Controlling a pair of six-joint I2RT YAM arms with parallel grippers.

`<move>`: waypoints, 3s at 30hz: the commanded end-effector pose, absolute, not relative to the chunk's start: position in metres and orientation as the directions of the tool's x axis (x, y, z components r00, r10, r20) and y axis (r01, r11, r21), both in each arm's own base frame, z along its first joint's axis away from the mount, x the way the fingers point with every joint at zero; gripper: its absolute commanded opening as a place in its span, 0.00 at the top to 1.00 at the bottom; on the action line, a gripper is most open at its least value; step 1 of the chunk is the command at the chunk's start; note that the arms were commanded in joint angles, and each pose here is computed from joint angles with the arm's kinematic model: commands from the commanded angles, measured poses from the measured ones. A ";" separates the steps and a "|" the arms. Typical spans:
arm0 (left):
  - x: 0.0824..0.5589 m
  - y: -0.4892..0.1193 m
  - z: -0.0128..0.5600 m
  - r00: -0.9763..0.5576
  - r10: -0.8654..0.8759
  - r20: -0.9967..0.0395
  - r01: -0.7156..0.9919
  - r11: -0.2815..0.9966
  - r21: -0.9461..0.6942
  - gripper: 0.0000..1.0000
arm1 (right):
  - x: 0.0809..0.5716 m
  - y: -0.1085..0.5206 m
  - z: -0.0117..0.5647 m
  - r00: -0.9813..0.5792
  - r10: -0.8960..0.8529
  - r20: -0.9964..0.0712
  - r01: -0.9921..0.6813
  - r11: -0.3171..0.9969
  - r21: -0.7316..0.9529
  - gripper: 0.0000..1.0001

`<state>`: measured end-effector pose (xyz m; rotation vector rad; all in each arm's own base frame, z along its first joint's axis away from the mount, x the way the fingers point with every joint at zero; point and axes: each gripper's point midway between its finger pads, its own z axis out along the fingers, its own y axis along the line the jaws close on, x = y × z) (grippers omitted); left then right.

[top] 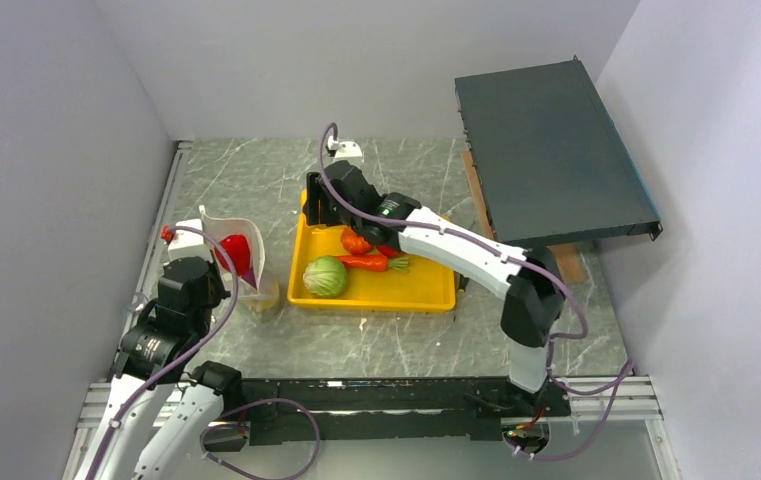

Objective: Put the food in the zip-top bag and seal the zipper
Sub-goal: Pick up the fake vegetable from the bin, then place the fake vegetable in the zipper food storage bag.

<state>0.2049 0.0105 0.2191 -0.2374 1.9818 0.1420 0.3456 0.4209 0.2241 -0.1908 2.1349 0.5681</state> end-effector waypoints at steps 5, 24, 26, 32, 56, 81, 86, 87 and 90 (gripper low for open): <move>0.206 0.013 0.226 -0.365 -0.114 -0.924 -0.250 0.968 -0.021 1.00 | 0.309 0.431 0.277 -0.538 0.072 -0.840 -0.496 0.779 0.384 1.00; 0.203 0.016 0.230 -0.338 -0.126 -0.933 -0.259 0.965 -0.037 1.00 | 0.207 0.523 0.370 -0.411 0.086 -0.908 -0.811 0.421 0.406 1.00; 0.202 0.016 0.231 -0.331 -0.128 -0.935 -0.260 0.965 -0.040 1.00 | 0.209 0.529 0.364 -0.416 0.079 -0.906 -0.809 0.424 0.408 1.00; 0.202 0.016 0.233 -0.322 -0.130 -0.938 -0.257 0.965 -0.045 1.00 | 0.222 0.550 0.333 -0.477 0.027 -0.878 -0.763 0.483 0.429 1.00; 0.203 0.016 0.232 -0.329 -0.127 -0.936 -0.261 0.964 -0.039 1.00 | 0.248 0.570 0.289 -0.480 -0.056 -0.875 -0.719 0.597 0.356 0.21; 0.204 0.014 0.230 -0.335 -0.120 -0.934 -0.249 0.968 -0.036 1.00 | 0.246 0.462 0.373 -0.371 0.057 -0.927 -0.682 0.660 0.314 0.13; 0.205 0.013 0.231 -0.335 -0.120 -0.935 -0.245 0.969 -0.037 1.00 | 0.267 0.406 0.374 -0.354 0.126 -0.927 -0.607 0.723 0.330 0.12; 0.205 0.013 0.231 -0.335 -0.119 -0.934 -0.245 0.969 -0.036 1.00 | 0.273 0.395 0.367 -0.357 0.132 -0.925 -0.585 0.740 0.332 0.11; 0.205 0.013 0.231 -0.333 -0.119 -0.935 -0.242 0.970 -0.037 1.00 | 0.298 0.357 0.332 -0.402 0.129 -0.907 -0.494 0.803 0.333 0.11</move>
